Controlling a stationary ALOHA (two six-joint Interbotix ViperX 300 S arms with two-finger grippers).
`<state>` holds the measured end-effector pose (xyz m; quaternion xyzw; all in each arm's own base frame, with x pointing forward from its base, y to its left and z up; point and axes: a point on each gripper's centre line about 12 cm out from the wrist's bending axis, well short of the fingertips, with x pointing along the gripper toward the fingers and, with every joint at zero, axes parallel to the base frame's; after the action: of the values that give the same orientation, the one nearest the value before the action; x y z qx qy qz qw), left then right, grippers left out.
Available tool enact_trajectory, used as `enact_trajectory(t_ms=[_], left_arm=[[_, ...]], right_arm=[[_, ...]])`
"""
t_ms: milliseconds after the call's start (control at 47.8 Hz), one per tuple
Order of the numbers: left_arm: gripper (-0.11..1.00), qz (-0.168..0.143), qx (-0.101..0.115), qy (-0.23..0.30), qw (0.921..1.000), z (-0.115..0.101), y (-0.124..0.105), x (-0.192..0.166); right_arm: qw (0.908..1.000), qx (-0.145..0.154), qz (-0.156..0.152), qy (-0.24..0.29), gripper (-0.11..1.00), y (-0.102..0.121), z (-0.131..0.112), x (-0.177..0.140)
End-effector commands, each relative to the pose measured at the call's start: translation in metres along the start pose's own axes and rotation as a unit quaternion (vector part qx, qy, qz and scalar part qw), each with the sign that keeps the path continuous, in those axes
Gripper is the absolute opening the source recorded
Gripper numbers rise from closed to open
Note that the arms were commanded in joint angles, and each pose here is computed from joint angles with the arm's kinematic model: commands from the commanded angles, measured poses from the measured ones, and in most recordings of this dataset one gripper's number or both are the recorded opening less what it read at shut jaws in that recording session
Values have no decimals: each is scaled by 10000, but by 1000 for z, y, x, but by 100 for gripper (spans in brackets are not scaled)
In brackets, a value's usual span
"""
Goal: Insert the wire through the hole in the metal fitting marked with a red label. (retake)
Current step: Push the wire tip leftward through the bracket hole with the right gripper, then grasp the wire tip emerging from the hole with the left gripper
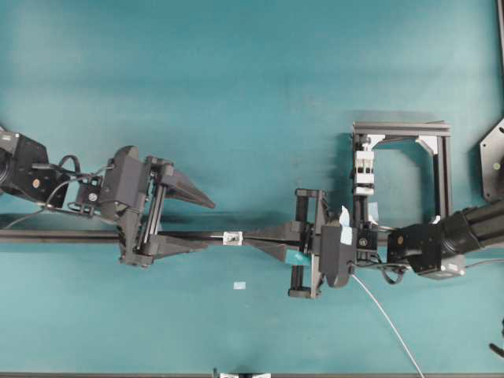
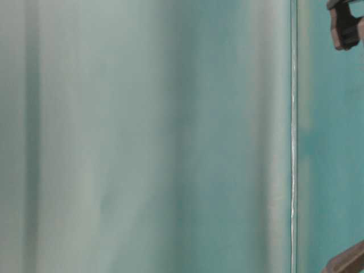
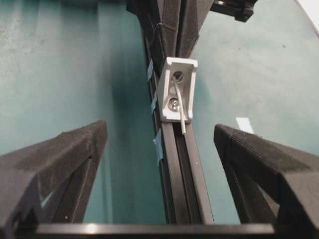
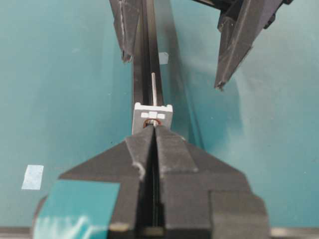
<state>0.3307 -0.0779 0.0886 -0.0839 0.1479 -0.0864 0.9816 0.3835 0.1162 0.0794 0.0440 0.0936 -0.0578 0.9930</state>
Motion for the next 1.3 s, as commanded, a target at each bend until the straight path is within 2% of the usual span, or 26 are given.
enact_trajectory(t_ms=[0,167,606,1150,1213,1275], left_arm=[[44,-6,-29,-54,10000,7,-1,4],[43,17,-154,75,9999,7,-1,8],[41,-5,-504,-14,9987,13,-3,11],[40,31,-522,190,9985,14,-4,19],[36,45,-553,250,9981,13,-4,19],[24,58,-584,302,9978,13,-4,20]], right_arm=[[9997,90,-55,-198,3,-3,14,7],[9997,94,-77,-200,3,-5,14,8],[9997,98,-98,-195,3,-6,14,8],[9997,105,-115,-190,3,-8,14,8],[9997,105,-115,-190,3,-8,14,8],[9997,97,-115,-190,3,-8,14,8]])
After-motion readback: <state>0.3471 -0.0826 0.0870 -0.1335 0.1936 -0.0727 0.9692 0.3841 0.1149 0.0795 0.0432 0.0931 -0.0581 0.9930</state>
